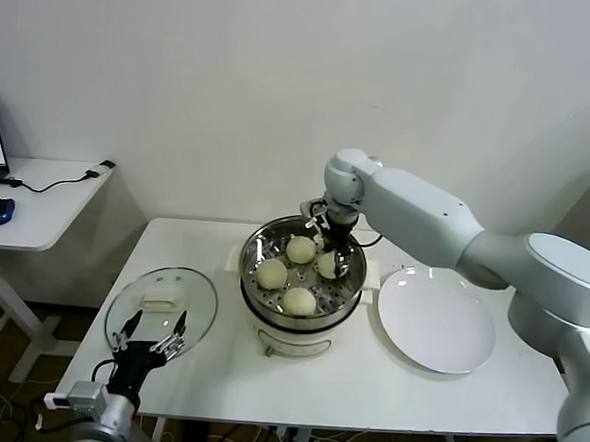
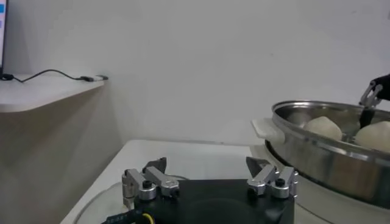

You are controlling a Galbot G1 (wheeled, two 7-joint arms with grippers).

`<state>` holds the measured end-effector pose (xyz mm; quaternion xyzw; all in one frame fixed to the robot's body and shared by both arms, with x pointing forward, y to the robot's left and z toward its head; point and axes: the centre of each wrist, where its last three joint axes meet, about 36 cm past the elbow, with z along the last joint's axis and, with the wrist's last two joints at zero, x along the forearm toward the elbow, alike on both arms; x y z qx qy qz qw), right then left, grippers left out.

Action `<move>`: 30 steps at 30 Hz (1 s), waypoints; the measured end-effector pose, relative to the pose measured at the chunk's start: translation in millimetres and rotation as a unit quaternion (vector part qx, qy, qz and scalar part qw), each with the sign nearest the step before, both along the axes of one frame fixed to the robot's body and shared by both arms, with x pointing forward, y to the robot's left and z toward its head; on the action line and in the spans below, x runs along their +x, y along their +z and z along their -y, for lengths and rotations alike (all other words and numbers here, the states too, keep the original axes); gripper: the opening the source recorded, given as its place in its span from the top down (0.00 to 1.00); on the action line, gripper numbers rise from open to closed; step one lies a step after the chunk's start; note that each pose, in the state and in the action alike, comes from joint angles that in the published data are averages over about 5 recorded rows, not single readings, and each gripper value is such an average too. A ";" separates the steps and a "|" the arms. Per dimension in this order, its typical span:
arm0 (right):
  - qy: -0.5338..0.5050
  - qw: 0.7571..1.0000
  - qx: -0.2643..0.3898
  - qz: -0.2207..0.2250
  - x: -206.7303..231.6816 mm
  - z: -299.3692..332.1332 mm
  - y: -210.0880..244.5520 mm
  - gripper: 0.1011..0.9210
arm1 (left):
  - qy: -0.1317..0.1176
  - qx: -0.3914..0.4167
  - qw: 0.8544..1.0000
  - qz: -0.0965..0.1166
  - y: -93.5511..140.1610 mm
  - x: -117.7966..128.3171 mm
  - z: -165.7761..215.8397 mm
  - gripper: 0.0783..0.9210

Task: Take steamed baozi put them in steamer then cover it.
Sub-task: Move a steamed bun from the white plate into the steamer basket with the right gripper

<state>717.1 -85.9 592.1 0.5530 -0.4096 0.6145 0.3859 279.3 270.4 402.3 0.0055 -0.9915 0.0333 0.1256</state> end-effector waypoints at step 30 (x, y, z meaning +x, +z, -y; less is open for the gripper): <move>-0.064 0.978 0.183 0.072 -9.4 87.6 73.2 0.12 | -0.006 -0.003 1.000 0.002 -7.6 7.3 3.2 0.12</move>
